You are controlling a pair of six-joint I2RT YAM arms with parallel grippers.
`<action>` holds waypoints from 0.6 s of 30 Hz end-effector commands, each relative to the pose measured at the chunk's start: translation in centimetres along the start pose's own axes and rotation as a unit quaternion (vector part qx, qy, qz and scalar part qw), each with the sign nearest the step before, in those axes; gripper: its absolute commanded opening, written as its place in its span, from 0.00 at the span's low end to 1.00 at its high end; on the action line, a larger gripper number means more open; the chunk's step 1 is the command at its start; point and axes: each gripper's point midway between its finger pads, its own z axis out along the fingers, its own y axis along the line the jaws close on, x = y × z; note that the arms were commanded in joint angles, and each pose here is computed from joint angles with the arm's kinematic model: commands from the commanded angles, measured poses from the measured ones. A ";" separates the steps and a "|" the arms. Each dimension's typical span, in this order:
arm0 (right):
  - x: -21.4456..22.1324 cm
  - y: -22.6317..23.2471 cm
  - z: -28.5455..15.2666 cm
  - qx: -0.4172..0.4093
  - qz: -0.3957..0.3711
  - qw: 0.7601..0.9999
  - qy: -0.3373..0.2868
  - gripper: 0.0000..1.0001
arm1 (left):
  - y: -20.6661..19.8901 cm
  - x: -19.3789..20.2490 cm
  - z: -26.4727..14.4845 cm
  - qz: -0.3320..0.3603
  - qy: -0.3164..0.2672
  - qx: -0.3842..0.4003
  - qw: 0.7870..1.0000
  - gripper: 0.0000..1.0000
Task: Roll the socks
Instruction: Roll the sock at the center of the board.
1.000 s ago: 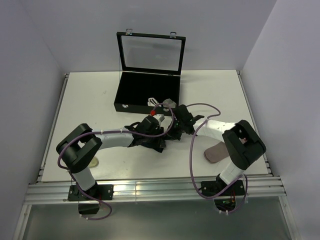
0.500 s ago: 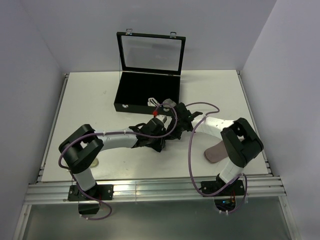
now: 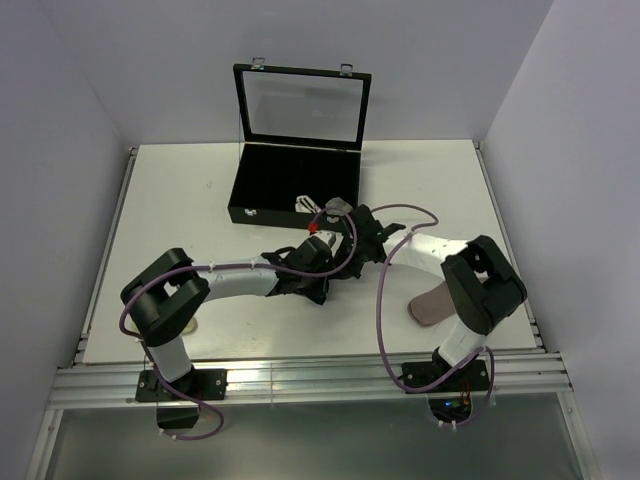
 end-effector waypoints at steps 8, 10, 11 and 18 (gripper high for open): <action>-2.9 2.0 -4.4 -0.149 -0.061 0.984 -0.082 0.31 | -1.2 -1.0 -1.1 -0.054 0.009 0.098 0.994 0.00; -2.9 1.7 -4.8 -0.170 -0.090 0.976 -0.102 0.31 | -1.4 -0.9 -1.4 -0.066 0.018 0.114 0.991 0.00; -2.9 1.5 -5.2 -0.175 -0.105 0.973 -0.111 0.32 | -1.6 -1.5 -1.4 -0.072 0.008 0.126 0.989 0.01; -1.0 -0.8 -3.6 -0.204 -0.155 0.961 -0.103 0.31 | -1.6 -2.4 -2.2 -0.108 0.011 0.167 0.980 0.01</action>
